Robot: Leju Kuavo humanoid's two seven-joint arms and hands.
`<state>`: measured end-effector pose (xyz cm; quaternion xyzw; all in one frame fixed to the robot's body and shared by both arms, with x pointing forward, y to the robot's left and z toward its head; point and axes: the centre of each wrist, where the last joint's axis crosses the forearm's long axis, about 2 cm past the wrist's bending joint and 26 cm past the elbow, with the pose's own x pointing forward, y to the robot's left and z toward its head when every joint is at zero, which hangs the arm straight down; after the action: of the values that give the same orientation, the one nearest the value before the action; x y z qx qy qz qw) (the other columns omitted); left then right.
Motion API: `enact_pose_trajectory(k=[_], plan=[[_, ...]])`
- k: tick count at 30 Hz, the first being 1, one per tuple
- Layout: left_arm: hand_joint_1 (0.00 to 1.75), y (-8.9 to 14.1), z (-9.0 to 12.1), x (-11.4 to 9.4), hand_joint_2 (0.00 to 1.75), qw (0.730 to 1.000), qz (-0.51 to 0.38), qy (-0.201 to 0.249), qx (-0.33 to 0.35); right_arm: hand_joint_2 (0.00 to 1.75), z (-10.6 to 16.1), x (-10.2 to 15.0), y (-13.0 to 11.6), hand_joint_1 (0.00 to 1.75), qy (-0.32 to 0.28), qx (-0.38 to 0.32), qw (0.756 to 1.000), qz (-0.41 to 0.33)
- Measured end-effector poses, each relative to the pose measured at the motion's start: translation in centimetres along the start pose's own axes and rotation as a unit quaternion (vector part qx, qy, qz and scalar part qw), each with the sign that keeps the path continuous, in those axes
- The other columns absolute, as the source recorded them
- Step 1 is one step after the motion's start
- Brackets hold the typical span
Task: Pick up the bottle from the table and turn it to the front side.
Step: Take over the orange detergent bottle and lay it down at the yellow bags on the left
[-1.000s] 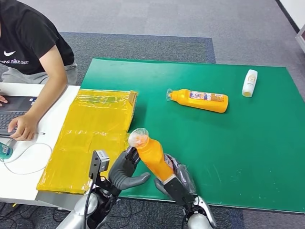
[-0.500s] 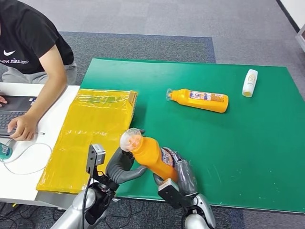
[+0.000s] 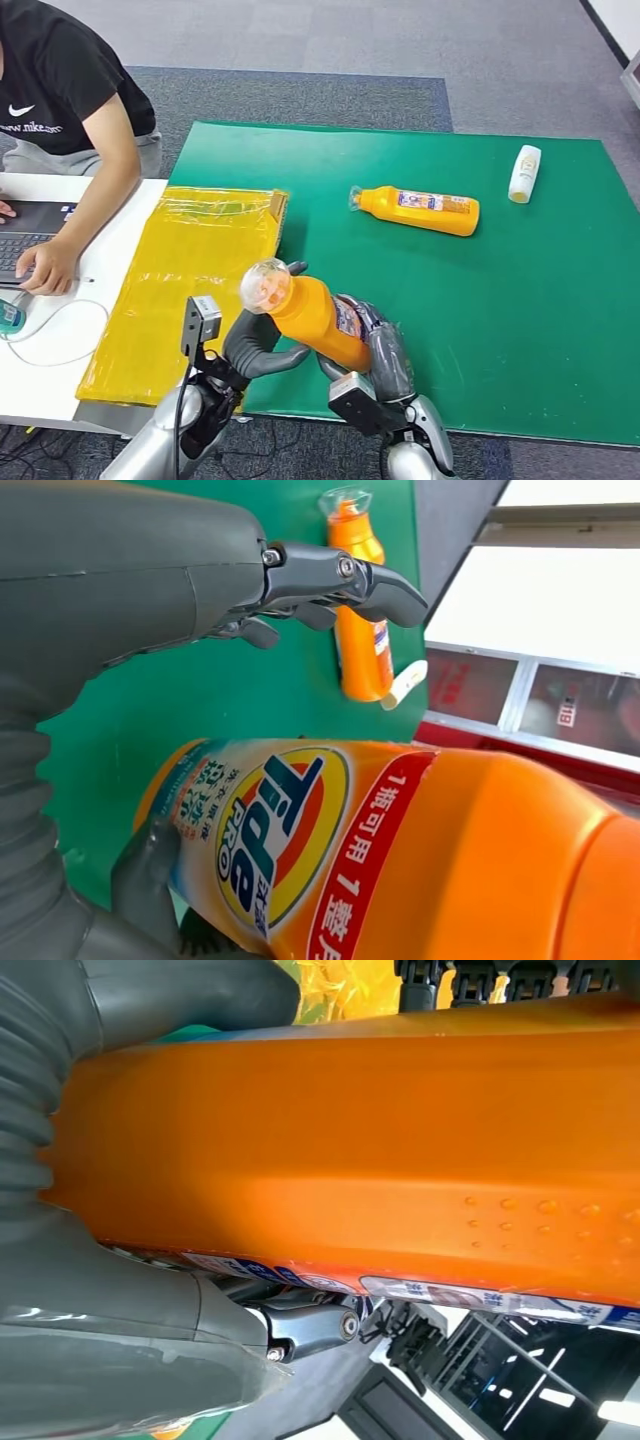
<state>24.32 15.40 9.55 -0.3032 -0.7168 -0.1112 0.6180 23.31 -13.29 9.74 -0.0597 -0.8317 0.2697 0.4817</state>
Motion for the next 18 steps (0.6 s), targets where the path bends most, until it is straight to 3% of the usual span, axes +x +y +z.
enact_pose_trajectory(k=[18], plan=[[0.00, -0.4, -1.1, 1.3, 1.75, 0.998, -0.041, -0.028, -0.041, 1.75, -0.2, 0.3, 0.0, 1.75, -0.009, 0.005, 1.000, -0.002]])
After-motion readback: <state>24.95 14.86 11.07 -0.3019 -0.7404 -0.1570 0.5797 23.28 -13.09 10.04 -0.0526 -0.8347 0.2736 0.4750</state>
